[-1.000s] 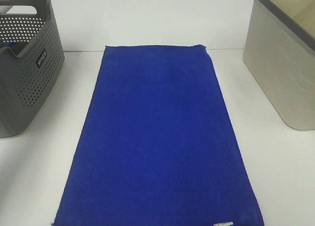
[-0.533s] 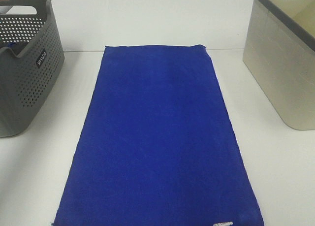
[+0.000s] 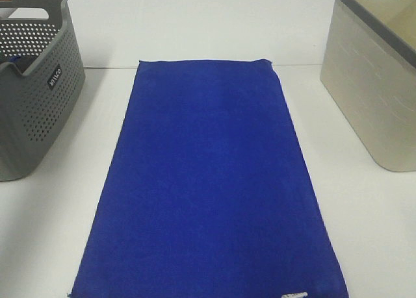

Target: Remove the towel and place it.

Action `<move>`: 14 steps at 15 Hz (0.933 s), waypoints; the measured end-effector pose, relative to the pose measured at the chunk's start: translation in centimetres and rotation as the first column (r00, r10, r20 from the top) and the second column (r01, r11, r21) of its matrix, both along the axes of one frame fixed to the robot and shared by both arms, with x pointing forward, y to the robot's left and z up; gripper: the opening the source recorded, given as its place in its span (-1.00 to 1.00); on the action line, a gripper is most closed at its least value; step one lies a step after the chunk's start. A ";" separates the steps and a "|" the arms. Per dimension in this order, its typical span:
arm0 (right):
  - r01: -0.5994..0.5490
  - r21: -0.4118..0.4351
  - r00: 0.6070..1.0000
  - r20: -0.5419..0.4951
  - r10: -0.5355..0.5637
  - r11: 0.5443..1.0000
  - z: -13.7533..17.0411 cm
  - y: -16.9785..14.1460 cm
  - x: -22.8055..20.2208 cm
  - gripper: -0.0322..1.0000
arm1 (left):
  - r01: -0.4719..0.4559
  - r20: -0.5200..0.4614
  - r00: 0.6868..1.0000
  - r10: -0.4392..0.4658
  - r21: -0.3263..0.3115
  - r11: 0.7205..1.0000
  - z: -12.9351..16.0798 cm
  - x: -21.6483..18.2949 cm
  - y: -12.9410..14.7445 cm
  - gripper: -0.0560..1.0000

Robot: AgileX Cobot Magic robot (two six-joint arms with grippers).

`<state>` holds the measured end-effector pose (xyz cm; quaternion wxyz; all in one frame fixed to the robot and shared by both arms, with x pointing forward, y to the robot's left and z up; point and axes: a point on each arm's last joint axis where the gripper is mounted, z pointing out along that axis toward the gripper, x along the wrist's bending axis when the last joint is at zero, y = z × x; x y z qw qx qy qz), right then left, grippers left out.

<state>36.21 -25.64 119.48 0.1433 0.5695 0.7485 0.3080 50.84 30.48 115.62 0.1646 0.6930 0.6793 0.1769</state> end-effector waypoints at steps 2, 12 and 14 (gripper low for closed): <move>0.000 0.006 1.000 0.030 0.000 1.000 -1.1 -0.6 -2.9 0.35 | -0.001 0.042 0.999 0.001 0.009 1.000 0.1 -3.5 0.0 0.73; -0.055 -0.036 0.995 0.087 0.058 0.998 -9.4 -2.3 -10.8 0.35 | 0.012 0.353 0.935 -0.044 0.093 0.996 -4.7 -19.4 0.3 0.73; -0.058 -0.037 0.993 0.098 0.061 0.998 -11.0 -2.5 -11.7 0.35 | 0.010 0.382 0.923 -0.047 0.097 0.995 -6.2 -21.2 0.2 0.73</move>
